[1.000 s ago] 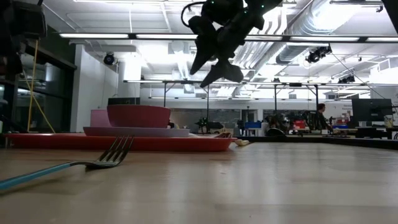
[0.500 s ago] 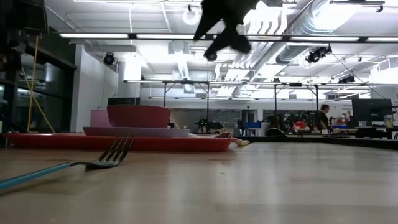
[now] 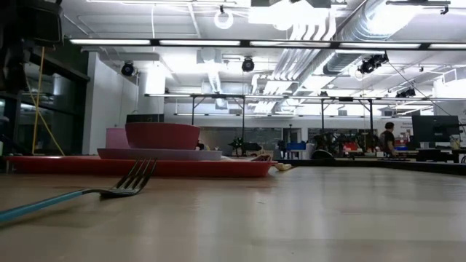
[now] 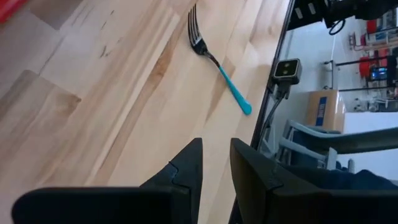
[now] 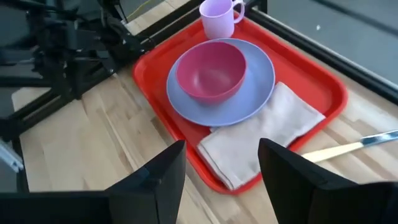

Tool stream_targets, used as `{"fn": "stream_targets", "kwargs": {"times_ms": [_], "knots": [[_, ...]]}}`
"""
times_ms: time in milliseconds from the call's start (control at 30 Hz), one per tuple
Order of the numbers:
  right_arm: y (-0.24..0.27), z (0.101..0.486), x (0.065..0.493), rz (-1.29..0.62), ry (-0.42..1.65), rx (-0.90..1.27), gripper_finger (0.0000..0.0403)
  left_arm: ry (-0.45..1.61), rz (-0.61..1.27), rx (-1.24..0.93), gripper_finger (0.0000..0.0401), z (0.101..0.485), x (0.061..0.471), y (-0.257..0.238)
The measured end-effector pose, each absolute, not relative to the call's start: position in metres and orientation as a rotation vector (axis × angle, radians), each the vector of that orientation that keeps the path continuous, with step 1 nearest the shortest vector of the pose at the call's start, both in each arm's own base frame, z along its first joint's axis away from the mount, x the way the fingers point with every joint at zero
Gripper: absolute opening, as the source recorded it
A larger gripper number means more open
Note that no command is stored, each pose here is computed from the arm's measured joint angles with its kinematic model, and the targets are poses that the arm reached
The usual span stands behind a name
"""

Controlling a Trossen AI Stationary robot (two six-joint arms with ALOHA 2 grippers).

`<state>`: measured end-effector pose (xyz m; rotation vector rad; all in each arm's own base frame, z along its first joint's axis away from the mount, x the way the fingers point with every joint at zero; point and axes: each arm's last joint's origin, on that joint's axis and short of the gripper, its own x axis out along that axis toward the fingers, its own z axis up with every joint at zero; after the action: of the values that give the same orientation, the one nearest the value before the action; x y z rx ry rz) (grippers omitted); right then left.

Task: Set up tray
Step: Put the green fork on the brown napkin

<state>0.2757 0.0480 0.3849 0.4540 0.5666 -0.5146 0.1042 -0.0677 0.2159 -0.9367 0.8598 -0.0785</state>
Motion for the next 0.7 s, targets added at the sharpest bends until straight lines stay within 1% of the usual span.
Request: {"fn": "stream_targets", "kwargs": {"times_ms": [133, 267, 467, 700], "knots": [[0.072, 0.390, 0.254, -0.508, 0.548, 0.387, 0.0181, 0.862, -0.077, -0.936, 0.0111, 0.213, 0.114, -0.074], [0.094, 0.381, 0.237, -0.521, 0.506, 0.355, 0.0181, 0.882, -0.055, -0.922, 0.0111, 0.208, 0.122, -0.080], [0.111, 0.344, 0.213, -0.548, 0.448, 0.436, 0.0181, 0.877, -0.055, -0.922, 0.0111, 0.202, 0.136, -0.088], [0.110, 0.301, 0.194, -0.468, 0.332, 0.492, 0.0181, 0.760, 0.025, -1.005, 0.0111, 0.202, 0.150, -0.094]]}}
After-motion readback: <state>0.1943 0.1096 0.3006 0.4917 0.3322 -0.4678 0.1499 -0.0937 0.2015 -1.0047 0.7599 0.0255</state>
